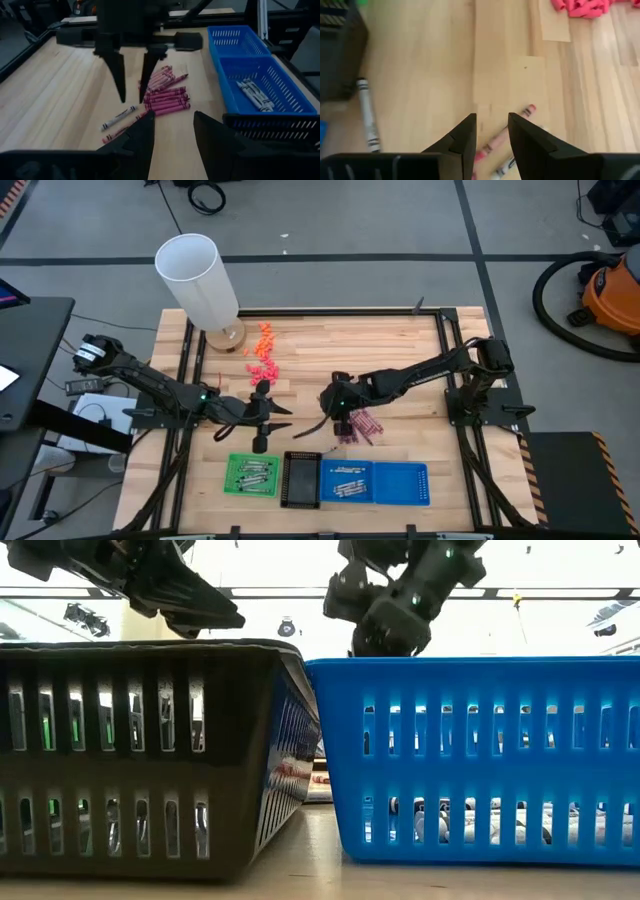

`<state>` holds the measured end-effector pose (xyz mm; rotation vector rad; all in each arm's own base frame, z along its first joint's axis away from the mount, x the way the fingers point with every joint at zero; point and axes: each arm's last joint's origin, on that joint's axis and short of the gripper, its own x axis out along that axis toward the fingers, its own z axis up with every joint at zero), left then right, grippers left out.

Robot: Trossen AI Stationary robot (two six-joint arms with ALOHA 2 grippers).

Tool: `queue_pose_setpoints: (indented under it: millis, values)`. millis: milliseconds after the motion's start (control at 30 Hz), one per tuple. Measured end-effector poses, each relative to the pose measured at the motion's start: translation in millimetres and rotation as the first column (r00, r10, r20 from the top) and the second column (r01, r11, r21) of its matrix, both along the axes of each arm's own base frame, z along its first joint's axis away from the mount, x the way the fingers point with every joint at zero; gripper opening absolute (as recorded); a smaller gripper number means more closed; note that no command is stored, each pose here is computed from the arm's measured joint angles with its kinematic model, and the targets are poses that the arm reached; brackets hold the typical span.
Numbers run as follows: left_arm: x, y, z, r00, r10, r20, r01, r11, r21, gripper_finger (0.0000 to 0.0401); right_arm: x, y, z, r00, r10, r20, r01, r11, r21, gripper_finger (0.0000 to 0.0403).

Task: Sort crayons
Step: Put the pink crayon into the black bin

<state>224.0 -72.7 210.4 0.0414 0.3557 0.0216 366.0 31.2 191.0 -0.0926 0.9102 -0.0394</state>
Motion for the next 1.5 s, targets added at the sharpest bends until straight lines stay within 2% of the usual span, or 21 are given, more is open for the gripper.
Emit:
queue_pose_setpoints:
  millis: [167,267,433,633,767,1200,1500]
  values:
    - [0,3,-3,1.0,0.002,-0.03,-0.002,1.0,0.016,0.0146,-7,-16,-19,0.999,-0.023,0.035,0.022,1.0,0.004,0.0122]
    - [2,11,-8,0.997,0.018,-0.074,-0.019,1.0,-0.011,0.0146,-9,-25,-26,0.997,-0.044,0.056,0.044,0.999,0.012,0.0122]
    - [13,27,-18,0.99,0.056,-0.128,-0.061,0.998,-0.034,0.0146,-15,-41,-36,0.993,-0.102,0.054,0.102,0.995,0.005,0.0122]
    - [27,41,-31,0.979,0.039,-0.201,-0.054,0.996,-0.07,0.0146,-21,-52,-43,0.99,-0.141,0.031,0.141,0.99,-0.006,0.0122]
    - [38,45,-37,0.969,0.017,-0.247,-0.038,0.996,-0.082,0.0146,-25,-56,-44,0.985,-0.153,0.073,0.154,0.988,-0.002,0.0122]
    - [83,58,-39,0.923,-0.065,-0.38,0.047,0.997,-0.058,0.0146,-63,-49,-41,0.932,-0.219,0.289,0.198,0.975,0.099,0.0122]
    - [114,69,-37,0.899,-0.108,-0.425,0.106,0.994,-0.03,0.0146,-80,-29,-44,0.909,-0.227,0.35,0.21,0.974,0.086,0.0122]
